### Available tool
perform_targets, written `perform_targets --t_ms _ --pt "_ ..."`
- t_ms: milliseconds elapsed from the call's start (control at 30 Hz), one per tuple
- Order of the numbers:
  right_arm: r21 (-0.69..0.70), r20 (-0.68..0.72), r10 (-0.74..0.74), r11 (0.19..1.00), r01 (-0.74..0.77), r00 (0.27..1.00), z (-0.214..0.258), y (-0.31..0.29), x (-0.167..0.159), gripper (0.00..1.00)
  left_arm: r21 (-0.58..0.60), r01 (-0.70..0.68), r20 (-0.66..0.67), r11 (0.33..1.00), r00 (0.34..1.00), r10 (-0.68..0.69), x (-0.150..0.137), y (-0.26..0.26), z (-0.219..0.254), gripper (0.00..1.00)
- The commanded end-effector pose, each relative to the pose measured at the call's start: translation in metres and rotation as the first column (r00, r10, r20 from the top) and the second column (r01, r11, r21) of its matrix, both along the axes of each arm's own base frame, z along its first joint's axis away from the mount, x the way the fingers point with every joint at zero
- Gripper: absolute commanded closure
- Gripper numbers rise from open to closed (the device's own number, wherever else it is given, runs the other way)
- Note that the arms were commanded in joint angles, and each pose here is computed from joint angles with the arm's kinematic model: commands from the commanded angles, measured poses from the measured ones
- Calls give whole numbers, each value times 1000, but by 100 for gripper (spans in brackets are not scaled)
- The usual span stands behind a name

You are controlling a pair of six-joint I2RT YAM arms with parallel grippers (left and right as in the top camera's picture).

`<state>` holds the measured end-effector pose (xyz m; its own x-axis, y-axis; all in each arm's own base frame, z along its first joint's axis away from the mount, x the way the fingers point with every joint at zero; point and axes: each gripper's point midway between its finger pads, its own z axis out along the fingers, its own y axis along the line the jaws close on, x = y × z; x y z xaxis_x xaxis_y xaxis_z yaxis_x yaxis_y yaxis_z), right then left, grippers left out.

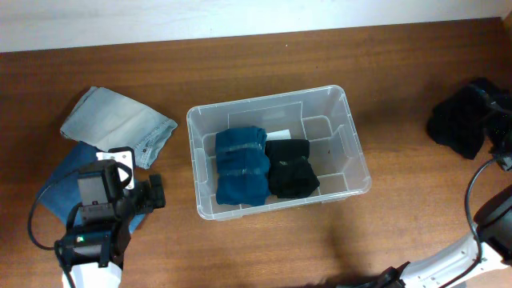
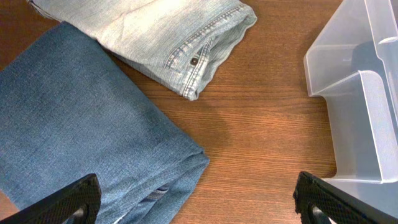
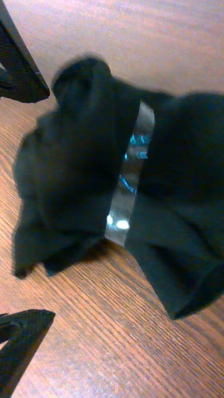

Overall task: Pack container
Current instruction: 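Grasp the second black rolled bundle with the right gripper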

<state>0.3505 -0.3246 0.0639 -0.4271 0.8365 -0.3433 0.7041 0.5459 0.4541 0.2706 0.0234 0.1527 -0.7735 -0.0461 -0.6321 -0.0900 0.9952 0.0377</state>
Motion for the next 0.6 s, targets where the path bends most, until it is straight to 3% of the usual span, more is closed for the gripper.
perform_targets --t_ms 0,200,500,567 --pt "8 55 28 1000 -28 998 -9 -5 9 2 -16 -8 19 1000 1000 8 4 0 7 1" --pt "-20 86 19 1000 -17 996 -36 -22 21 1 -16 -8 24 1000 1000 8 5 0 8 1" --pt "134 212 62 987 -91 975 -89 -3 43 1 -15 -8 37 1000 999 8 7 0 10 1" --pt "149 210 64 984 -96 976 -96 0 43 8 -15 -8 38 1000 999 8 7 0 10 1"
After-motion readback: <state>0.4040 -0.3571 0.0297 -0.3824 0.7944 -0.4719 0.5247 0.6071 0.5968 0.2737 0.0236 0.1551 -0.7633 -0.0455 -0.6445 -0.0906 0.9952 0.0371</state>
